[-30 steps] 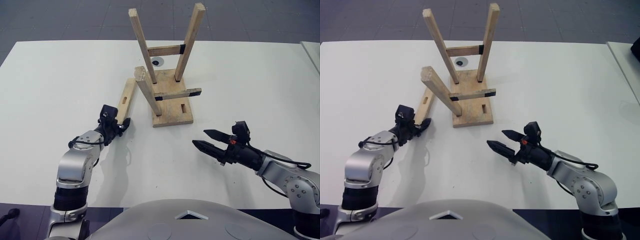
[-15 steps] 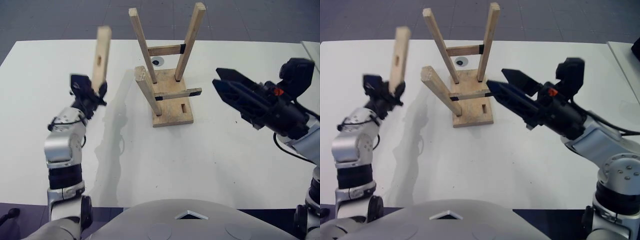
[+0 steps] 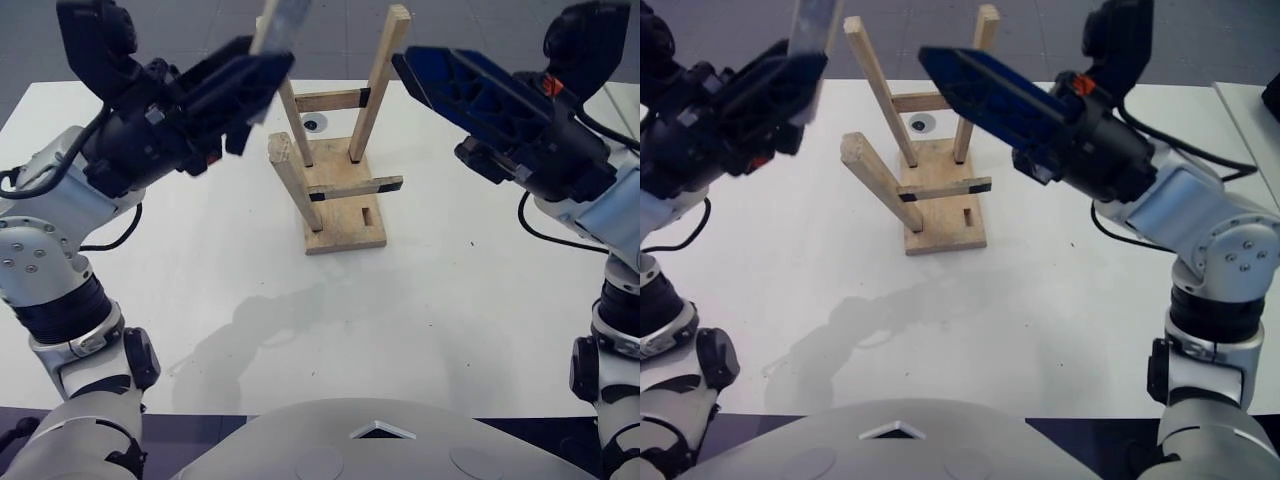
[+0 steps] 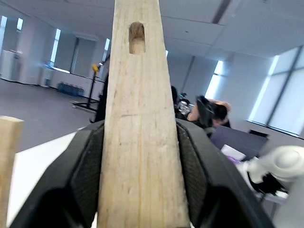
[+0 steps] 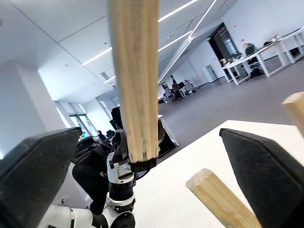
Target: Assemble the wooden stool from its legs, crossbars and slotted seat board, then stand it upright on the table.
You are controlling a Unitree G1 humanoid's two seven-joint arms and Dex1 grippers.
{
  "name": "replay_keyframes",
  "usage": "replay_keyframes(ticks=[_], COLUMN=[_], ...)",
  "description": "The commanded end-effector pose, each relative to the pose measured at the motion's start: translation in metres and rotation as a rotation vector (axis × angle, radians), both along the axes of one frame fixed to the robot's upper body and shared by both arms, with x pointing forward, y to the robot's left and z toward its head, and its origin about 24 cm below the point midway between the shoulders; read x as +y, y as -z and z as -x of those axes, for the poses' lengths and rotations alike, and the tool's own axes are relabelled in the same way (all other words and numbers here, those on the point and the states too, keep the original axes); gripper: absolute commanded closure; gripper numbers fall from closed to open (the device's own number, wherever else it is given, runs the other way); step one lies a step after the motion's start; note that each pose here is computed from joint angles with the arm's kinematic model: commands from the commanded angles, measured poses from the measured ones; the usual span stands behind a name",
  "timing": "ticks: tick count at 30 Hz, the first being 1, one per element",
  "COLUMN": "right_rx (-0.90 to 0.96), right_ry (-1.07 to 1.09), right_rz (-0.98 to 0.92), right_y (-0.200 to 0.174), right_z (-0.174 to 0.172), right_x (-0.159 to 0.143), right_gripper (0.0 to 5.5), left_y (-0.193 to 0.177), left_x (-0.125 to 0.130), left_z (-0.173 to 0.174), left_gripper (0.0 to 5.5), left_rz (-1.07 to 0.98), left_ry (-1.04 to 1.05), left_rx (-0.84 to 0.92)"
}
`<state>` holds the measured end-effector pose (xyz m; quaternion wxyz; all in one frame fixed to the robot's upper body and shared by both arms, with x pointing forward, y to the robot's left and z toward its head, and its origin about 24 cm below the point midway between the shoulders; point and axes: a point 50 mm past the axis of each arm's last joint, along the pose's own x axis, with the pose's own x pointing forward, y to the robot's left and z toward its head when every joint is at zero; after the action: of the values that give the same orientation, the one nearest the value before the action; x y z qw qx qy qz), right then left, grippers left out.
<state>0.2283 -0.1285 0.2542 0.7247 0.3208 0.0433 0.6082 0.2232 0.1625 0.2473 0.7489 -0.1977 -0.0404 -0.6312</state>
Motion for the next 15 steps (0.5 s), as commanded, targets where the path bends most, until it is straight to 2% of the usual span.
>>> replay_keyframes(ticks=[1, 4, 15], right_rx=[-0.028, -0.05, -0.15], right_ry=[-0.124, -0.168, -0.212], right_rz=[0.038, 0.049, 0.114], right_y=[-0.006, -0.009, -0.011], right_z=[0.005, 0.008, 0.011], right_x=[0.018, 0.026, 0.027], right_gripper=[0.1, 0.36, 2.18], left_y=[0.005, 0.007, 0.009], left_x=[-0.008, -0.01, -0.007], left_z=[0.009, 0.011, 0.014], left_gripper=[3.46, 3.46, 3.46], left_rz=[-0.064, -0.085, -0.097], left_ry=[0.077, 0.099, 0.122], left_rx=[0.028, 0.039, 0.05])
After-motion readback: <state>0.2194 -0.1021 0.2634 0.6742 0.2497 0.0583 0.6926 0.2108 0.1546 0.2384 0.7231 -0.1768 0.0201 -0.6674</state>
